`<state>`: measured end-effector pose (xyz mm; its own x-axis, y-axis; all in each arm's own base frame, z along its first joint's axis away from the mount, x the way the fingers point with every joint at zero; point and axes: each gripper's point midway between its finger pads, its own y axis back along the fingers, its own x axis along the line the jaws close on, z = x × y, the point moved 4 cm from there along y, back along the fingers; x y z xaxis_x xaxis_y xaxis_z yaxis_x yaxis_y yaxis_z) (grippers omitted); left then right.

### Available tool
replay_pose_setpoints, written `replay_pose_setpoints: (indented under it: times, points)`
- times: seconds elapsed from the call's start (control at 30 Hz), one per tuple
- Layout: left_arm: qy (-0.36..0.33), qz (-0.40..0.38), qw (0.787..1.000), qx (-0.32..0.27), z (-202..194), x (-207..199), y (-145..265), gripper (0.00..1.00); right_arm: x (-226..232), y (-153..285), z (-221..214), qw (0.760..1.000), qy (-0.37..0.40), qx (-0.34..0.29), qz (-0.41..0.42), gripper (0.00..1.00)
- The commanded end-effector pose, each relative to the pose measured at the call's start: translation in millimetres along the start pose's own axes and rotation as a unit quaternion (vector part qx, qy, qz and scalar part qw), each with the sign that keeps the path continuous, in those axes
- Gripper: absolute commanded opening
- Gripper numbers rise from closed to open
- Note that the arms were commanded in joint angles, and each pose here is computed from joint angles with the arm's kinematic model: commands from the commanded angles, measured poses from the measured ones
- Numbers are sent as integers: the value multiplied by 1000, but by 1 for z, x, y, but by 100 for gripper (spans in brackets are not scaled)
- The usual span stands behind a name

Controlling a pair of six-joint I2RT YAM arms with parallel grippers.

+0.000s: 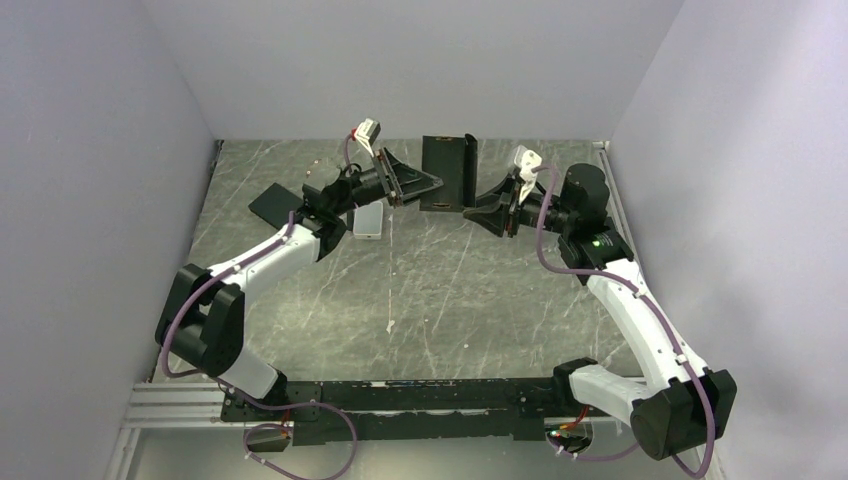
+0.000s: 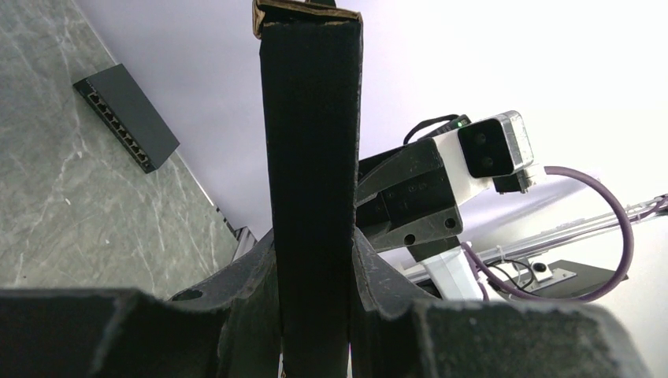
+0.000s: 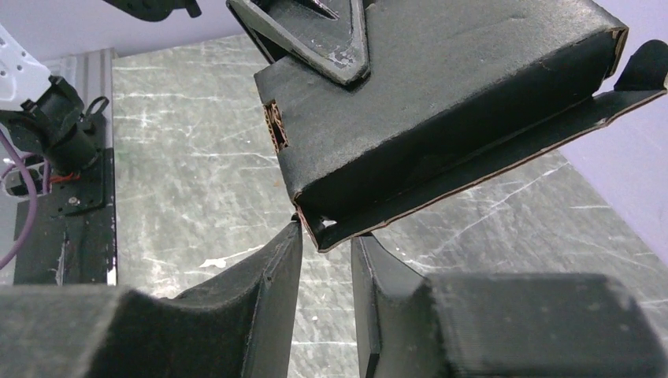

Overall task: Fold the paper box
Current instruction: Close the paper box at the center of the board.

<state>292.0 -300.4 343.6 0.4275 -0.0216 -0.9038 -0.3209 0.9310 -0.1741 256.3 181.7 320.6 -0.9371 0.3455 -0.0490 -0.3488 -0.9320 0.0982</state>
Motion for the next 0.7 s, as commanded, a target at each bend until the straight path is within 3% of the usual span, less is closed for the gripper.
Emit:
replay_pose_setpoints:
  times: [0.0,0.67]
  points:
    - [-6,-38,999,-2,-1,-13,-2,0,8,3,25,999,17,-46,16,34]
    - [-4,-32,999,-2,-1,-12,-1,0,4,11,34,998,12,-55,-9,26]
